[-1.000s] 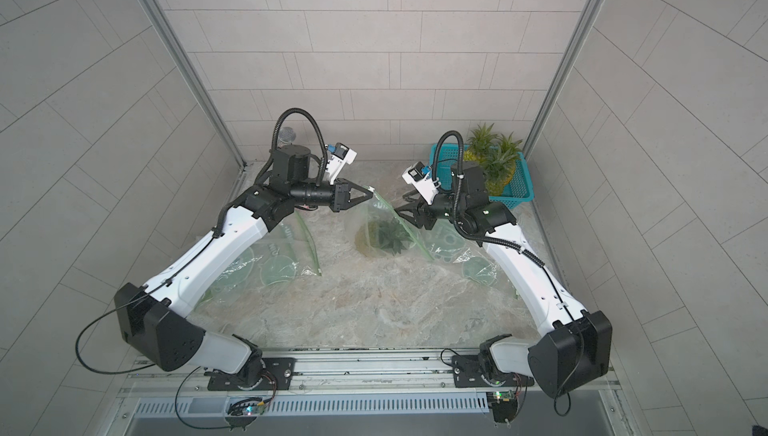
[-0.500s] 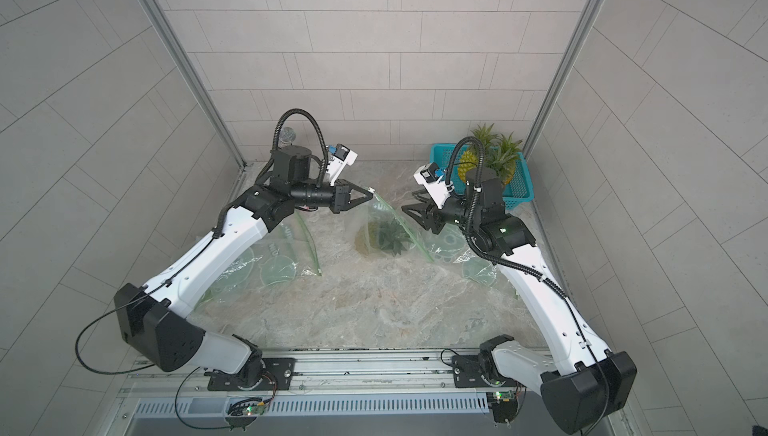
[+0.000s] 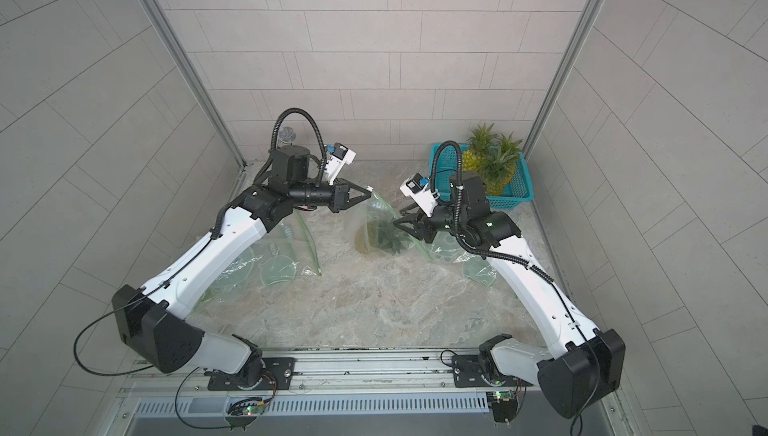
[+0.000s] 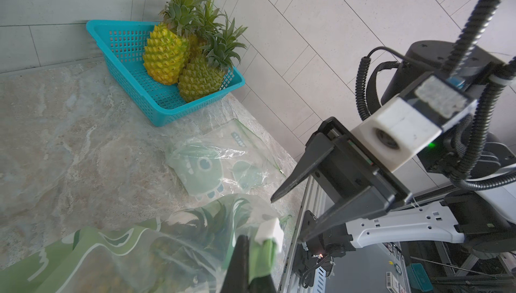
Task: Open the zip-top bag and take out the pineapple
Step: Adjust the zipper food storage bag at the center of the board.
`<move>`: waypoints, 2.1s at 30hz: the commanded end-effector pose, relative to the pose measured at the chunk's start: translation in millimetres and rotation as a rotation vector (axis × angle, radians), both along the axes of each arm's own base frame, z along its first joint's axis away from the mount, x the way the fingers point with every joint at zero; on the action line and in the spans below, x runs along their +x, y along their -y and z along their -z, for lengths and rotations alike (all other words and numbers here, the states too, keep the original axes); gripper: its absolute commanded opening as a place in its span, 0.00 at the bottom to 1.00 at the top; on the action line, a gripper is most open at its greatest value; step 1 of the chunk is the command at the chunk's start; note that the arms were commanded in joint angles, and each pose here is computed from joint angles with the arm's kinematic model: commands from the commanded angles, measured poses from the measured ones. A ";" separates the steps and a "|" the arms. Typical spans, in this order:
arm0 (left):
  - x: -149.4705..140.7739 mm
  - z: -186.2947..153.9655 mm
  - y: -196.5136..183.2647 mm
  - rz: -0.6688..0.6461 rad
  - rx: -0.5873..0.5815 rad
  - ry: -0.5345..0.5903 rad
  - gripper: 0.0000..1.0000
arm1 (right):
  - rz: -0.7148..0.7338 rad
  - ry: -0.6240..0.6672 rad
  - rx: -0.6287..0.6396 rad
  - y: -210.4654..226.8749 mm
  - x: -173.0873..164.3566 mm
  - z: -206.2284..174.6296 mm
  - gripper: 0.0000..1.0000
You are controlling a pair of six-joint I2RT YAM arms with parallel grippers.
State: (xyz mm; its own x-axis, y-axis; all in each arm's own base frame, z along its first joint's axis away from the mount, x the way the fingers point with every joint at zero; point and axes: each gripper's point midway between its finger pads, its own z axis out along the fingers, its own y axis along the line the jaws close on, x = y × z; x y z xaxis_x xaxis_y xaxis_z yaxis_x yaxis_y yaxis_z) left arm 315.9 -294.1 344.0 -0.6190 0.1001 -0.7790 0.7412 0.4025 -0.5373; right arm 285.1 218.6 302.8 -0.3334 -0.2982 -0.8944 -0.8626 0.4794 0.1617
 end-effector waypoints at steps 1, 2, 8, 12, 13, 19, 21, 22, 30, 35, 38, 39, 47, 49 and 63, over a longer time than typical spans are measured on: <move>-7.2 -10.9 -2.7 0.011 -0.006 0.052 0.00 | 0.030 0.012 -0.055 4.1 4.3 8.9 0.19; -8.2 -10.7 -3.5 0.011 -0.004 0.049 0.00 | 0.036 0.021 -0.063 4.9 5.9 6.9 0.10; -21.7 -18.1 -13.0 -0.007 -0.023 0.061 0.08 | -0.025 0.044 -0.095 1.3 3.6 -7.3 0.00; -22.1 -22.5 -33.3 -0.082 -0.035 0.059 0.24 | -0.115 0.041 -0.127 -7.3 -4.9 -13.4 0.00; -20.5 -24.3 -41.6 -0.108 -0.045 0.057 0.26 | -0.141 0.034 -0.137 -9.8 -7.9 -14.5 0.00; -23.2 -24.5 -84.6 -0.162 -0.071 0.092 0.33 | -0.243 0.003 -0.187 -21.3 -18.1 -18.3 0.00; -25.6 -22.6 -93.4 -0.161 -0.063 0.127 0.39 | -0.263 -0.005 -0.194 -24.2 -18.8 -19.5 0.00; -26.4 -21.6 -97.3 -0.158 -0.053 0.154 0.40 | -0.276 -0.012 -0.199 -25.4 -20.2 -19.2 0.00; -32.4 -30.1 -99.0 -0.056 0.007 0.421 0.52 | -0.300 -0.025 -0.209 -33.1 -17.8 -18.2 0.00; -50.3 -45.8 -86.9 0.090 -0.074 0.499 0.53 | -0.301 -0.022 -0.208 -36.3 -15.3 -19.0 0.00; -55.5 -46.4 -84.1 0.132 -0.099 0.506 0.53 | -0.305 -0.022 -0.206 -38.4 -14.4 -19.6 0.00; -54.3 -45.7 -84.2 0.127 -0.099 0.503 0.53 | -0.308 -0.022 -0.206 -39.3 -14.4 -19.7 0.00; -46.5 -39.9 -80.1 0.133 -0.115 0.454 0.42 | -0.312 -0.021 -0.207 -42.6 -13.1 -20.1 0.00; -43.7 -34.8 -79.6 0.128 -0.112 0.436 0.39 | -0.313 -0.018 -0.205 -43.4 -12.9 -20.8 0.00; -34.3 -14.2 -75.3 0.127 -0.103 0.369 0.28 | -0.309 -0.004 -0.207 -45.4 -9.3 -24.9 0.00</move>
